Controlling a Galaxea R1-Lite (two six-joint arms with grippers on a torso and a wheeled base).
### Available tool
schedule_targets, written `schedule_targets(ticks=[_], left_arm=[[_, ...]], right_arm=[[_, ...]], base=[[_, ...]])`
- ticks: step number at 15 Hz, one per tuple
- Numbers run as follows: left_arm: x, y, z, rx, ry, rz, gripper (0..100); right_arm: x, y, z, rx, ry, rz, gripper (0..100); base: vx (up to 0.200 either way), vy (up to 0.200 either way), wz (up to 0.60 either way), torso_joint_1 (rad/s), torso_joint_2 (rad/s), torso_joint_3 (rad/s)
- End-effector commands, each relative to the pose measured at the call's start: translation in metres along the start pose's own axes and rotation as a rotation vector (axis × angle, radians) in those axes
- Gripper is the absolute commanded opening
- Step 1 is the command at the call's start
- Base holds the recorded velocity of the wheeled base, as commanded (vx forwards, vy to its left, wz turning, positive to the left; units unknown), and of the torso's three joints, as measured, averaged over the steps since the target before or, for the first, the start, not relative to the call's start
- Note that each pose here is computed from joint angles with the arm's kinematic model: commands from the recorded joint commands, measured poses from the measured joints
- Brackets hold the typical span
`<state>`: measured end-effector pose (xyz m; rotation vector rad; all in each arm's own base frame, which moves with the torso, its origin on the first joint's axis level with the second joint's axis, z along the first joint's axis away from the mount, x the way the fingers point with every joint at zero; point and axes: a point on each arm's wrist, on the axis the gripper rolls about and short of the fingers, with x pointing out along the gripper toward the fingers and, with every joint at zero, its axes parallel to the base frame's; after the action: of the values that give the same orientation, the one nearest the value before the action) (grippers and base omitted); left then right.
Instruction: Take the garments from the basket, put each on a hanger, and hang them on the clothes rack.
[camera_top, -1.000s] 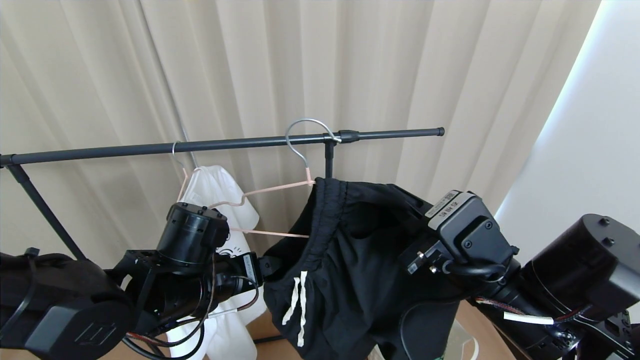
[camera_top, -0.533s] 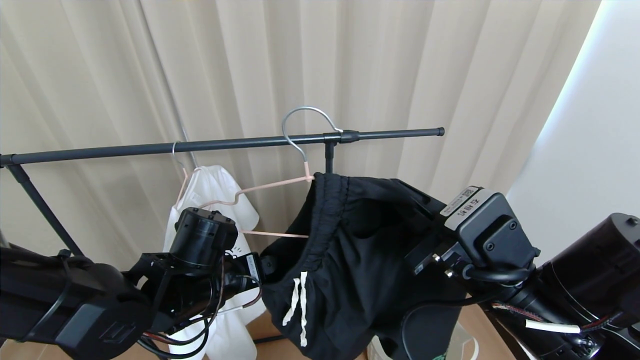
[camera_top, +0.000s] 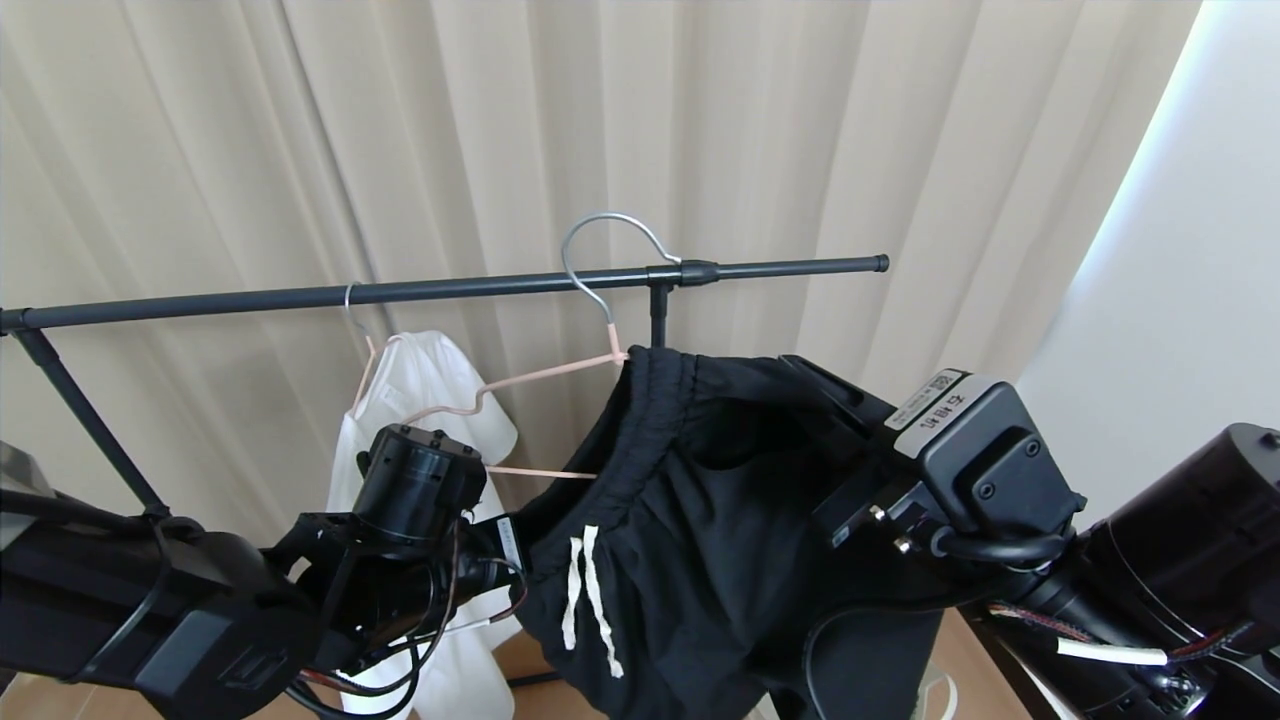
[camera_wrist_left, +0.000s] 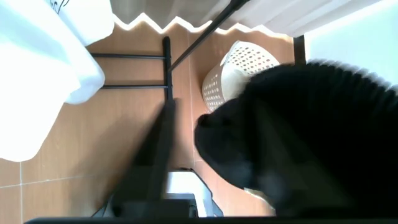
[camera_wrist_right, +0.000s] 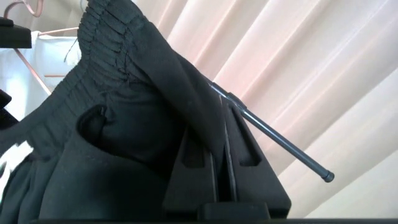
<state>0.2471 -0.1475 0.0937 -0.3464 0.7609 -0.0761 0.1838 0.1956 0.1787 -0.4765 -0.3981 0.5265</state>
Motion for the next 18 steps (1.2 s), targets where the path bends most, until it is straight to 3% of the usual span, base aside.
schedule_targets(ticks=[1,8,18], left_arm=[[-0.001,0.0,-0.001,0.003,0.002,0.001,0],[-0.01,0.0,0.0,0.01,-0.027,-0.028,0],[-0.029,0.004,-0.005,0.131,-0.15,-0.115,0]], right_arm=[[0.0,0.001,-0.001,-0.002,0.003,0.003,0],[0.002,0.001,-0.006,0.0,0.023,0.004,0],[0.008,-0.008,-0.023,-0.012,0.077,-0.036,0]], base=[[0.0,0.0,0.0,0.0,0.0,0.0],[0.0,0.0,0.0,0.0,0.0,0.0],[0.0,0.0,0.0,0.0,0.0,0.0]])
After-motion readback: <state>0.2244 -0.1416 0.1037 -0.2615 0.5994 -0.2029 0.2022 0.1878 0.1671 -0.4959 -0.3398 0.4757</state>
